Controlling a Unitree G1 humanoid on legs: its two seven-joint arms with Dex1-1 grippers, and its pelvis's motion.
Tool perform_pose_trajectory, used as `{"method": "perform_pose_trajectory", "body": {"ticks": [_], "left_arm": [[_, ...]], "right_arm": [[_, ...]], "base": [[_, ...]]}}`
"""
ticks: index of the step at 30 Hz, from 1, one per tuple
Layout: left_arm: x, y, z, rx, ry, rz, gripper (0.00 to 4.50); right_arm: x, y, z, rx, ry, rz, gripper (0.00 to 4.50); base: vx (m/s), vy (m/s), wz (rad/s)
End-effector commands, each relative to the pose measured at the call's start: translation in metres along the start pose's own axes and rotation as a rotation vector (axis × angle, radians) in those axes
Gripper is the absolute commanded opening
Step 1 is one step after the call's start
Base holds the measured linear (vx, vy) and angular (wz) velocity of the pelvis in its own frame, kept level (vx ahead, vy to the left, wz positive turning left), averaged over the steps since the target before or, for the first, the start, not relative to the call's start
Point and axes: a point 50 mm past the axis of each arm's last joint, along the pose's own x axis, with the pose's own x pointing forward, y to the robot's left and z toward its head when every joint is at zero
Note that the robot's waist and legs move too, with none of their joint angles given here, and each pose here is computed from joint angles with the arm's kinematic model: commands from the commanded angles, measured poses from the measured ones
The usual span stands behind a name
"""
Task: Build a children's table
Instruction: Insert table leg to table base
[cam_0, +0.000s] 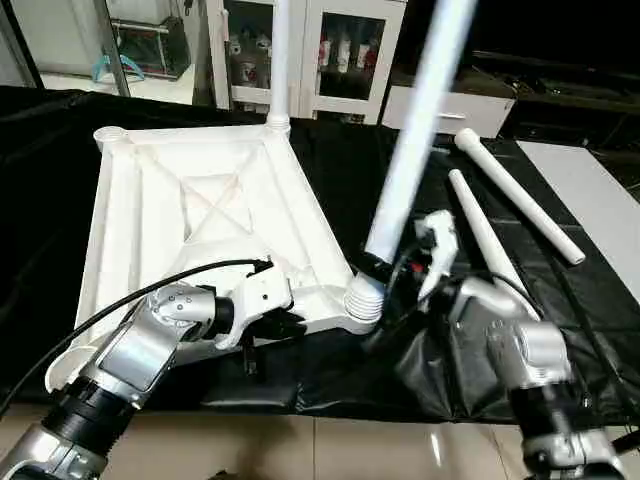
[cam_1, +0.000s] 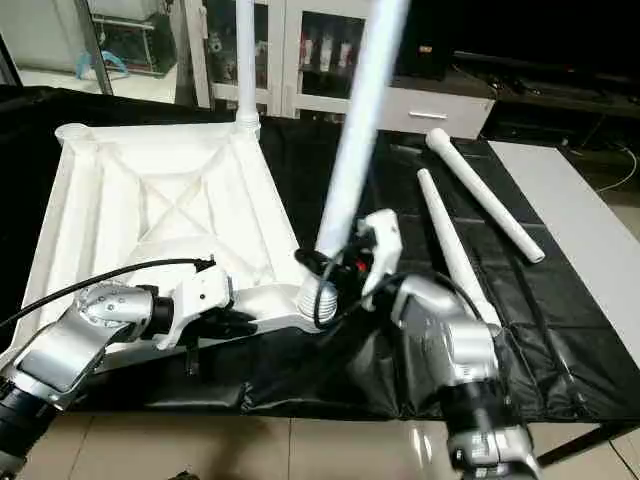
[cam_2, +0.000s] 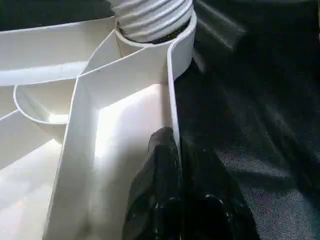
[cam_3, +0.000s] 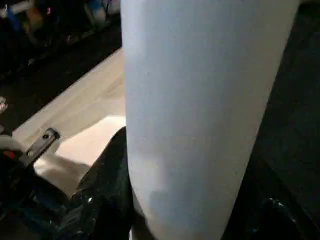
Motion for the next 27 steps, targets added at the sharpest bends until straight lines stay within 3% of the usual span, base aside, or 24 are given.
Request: {"method": "perform_pose_trajectory", "body": {"ticks": [1, 9, 16, 21, 27], "left_arm": [[0.006, -0.003, -0.004, -0.01, 0.022, -0.026, 0.0], [0.006, -0.002, -0.002, -0.011, 0.017, -0.02, 0.0], [0.005, -0.001, -0.003, -0.009, 0.023, -0.015, 0.0], [0.004, 0.0, -0.003, -0.009, 0.025, -0.011, 0.0], [0.003, 0.002, -0.003, 0.007, 0.035, -0.008, 0.0]], "right_arm": [[-0.01, -0.008, -0.016, 0.039, 0.041, -0.063, 1.86], [-0.019, 0.001, -0.037, -0.001, 0.03, -0.076, 1.85], [-0.022, 0.01, -0.048, -0.159, 0.161, -0.01, 1.85], [-0.023, 0.011, -0.051, -0.199, 0.219, 0.015, 1.85], [-0.023, 0.005, -0.066, -0.27, 0.411, 0.0, 1.85]], "base": [[0.0, 0.0, 0.0], [0.0, 0.0, 0.0], [0.0, 0.0, 0.0], [0.0, 0.0, 0.0], [0.0, 0.0, 0.0]]}}
